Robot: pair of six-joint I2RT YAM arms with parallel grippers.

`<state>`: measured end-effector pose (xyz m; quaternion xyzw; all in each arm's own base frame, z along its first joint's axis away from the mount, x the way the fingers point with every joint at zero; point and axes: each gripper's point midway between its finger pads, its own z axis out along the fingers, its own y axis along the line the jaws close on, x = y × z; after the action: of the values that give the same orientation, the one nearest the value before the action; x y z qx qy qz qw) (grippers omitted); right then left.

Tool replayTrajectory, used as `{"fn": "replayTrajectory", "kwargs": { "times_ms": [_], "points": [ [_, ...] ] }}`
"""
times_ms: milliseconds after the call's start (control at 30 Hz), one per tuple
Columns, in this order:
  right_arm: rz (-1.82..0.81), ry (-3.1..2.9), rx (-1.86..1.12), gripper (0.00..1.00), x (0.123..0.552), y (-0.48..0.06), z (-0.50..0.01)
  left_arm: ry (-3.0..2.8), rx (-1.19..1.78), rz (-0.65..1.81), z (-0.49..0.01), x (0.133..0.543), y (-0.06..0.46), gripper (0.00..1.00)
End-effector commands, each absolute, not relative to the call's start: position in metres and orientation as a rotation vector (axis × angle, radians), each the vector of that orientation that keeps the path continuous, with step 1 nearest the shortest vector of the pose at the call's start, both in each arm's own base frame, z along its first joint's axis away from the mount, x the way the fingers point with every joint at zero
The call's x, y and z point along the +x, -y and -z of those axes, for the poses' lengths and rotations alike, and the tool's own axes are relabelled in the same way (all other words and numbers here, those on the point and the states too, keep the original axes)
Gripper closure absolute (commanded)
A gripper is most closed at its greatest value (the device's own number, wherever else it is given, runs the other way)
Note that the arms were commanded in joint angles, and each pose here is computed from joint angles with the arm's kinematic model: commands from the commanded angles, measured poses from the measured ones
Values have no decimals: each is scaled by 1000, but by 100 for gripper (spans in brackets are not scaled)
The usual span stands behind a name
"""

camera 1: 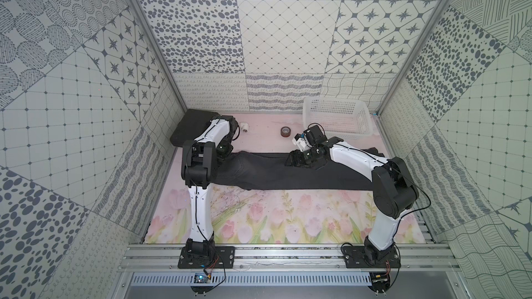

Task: Roll up the long pants
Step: Fold the long pant at the center of the board.

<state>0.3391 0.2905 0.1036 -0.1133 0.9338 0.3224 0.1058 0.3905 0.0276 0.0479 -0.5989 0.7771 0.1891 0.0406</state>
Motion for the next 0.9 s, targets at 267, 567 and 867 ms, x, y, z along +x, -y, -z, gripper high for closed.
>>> {"fn": "replayTrajectory", "kwargs": {
  "times_ms": [267,567,867],
  "points": [
    [-1033,-2694,-391,37,339,-302,-117,-2021,-1959,-444,-64,437,-29,22],
    [-1054,-2710,-400,37,337,-305,-112,-1944,-2033,-523,-40,426,-37,27],
    [-1044,-2736,-392,38,336,-300,-108,-1944,-2038,-497,-27,423,-40,56]
  ]
}}
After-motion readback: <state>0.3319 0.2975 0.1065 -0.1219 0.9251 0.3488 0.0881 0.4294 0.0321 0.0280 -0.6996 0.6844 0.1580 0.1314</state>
